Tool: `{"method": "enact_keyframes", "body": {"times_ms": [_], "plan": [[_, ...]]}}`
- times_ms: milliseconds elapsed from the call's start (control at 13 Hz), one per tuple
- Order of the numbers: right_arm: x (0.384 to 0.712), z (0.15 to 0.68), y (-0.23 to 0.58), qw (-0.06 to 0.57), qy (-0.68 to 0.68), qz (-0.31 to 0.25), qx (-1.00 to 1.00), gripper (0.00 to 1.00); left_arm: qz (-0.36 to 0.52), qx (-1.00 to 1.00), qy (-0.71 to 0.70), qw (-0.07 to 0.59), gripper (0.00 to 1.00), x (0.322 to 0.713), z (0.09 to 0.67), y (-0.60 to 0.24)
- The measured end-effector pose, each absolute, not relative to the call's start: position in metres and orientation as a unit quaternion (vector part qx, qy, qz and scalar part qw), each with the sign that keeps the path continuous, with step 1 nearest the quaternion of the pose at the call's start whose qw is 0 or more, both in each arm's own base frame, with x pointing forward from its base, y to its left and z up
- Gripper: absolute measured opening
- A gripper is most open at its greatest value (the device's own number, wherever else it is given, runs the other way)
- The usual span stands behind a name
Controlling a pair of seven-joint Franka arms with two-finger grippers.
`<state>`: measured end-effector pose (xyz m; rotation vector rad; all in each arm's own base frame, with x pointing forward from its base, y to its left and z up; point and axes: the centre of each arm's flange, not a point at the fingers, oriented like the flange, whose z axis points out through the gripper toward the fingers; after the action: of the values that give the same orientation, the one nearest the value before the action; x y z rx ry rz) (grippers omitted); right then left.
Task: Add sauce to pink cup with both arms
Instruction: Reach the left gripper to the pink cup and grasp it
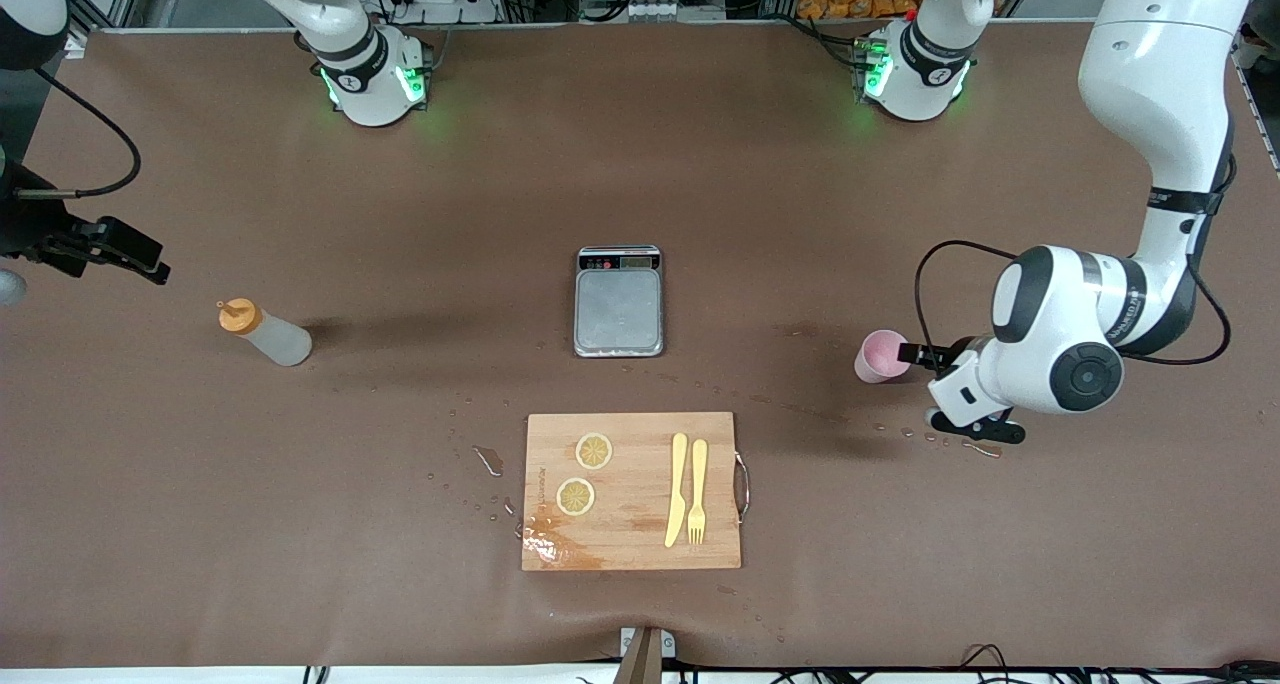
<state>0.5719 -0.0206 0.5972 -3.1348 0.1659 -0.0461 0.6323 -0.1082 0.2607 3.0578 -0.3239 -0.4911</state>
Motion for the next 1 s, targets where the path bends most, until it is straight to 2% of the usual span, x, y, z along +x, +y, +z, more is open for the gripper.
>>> {"method": "enact_keyframes", "body": {"times_ms": [538,1000], "plan": [[0.57,0.589,-0.04,0.004,0.072,-0.006,-0.997,1.0,-0.16,0.979,-0.125,0.02,1.0,0.619,0.241,-0.117],[0.561,0.565,-0.085,0.063,0.164,0.043,-0.983,1.0,-0.159,0.979,-0.124,0.022,0.37,0.618,0.236,-0.115]]}}
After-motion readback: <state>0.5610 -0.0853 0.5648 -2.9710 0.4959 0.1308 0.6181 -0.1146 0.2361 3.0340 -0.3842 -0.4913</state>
